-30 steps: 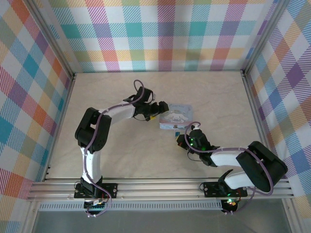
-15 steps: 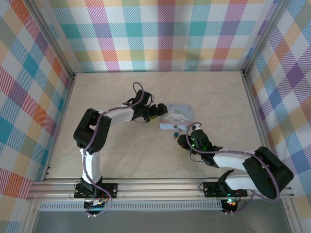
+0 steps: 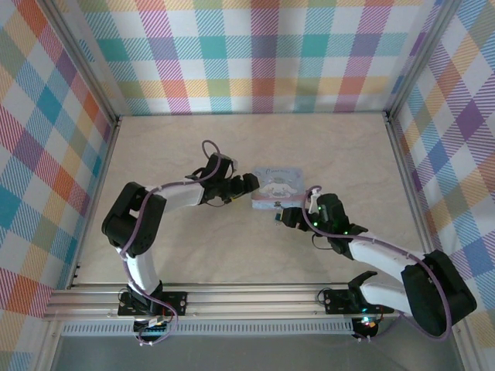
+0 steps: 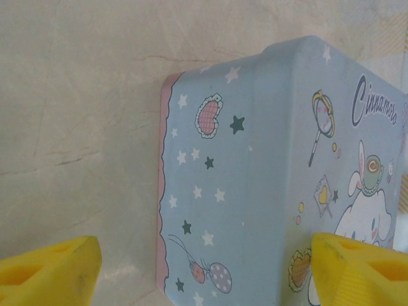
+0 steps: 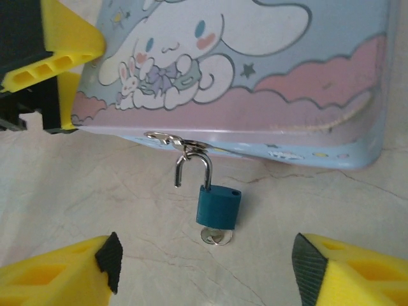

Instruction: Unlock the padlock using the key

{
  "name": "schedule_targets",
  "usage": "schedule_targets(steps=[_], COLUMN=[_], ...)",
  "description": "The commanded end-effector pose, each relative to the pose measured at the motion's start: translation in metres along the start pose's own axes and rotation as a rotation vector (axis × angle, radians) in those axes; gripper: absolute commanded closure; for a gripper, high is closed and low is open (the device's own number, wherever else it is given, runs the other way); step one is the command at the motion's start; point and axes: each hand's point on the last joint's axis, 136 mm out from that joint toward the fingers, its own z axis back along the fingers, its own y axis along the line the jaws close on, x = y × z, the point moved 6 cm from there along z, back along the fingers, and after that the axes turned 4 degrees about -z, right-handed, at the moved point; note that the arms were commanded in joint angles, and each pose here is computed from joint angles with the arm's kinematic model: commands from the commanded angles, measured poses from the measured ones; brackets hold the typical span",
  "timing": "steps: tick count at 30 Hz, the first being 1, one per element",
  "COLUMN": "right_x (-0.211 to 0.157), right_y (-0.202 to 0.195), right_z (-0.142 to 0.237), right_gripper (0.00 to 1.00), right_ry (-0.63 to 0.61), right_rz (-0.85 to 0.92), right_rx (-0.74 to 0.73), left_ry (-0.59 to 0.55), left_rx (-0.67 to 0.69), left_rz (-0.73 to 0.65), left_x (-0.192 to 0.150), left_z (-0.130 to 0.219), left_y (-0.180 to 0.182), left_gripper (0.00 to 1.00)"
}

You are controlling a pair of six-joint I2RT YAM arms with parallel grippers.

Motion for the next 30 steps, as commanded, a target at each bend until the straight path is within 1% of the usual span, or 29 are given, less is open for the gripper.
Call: schedule_targets(steps=[1,5,11,17,19,23,30], right_x=[0.001,0.005,0.004,0.006,0.007,0.008,0.009], right_y=[0.013,0.014,0.012,0.013,0.016,0.018,0.023], right_z=[0.003,0.003,-0.001,-0.009,-0.013,-0.022,-0.036], right_gripper=[0.21,0.14,0.11,0.12,0.14,0.18,0.18], right_ry=[0.053,0.05,0.073,0.097,0.095,0.113,0.126], right_rz=[0.069,0.048,0.053,0.107,0.125,0.141,0.188], right_rx=[0.099,0.128,0.164,0.181,0.215,0.249,0.26], left_ry=[0.122,0.117,0.104,0.091,0.086,0.081,0.082], left_rx=[0.195,0.196,0.202,0.203,0.208,0.211,0.213], left_rz=[0.078,0.079,0.1,0.132,0.137,0.139,0.13], left_x=[-0.037,-0.037,-0.046,-0.062,-0.066,-0.07,-0.075], left_z=[-0.004,-0.001,0.008,0.017,0.02,0.025,0.028], left_y=[0.049,0.048,0.053,0.061,0.064,0.064,0.061], left_gripper=[0.17,0.17,0.17,0.17,0.17,0.17,0.16])
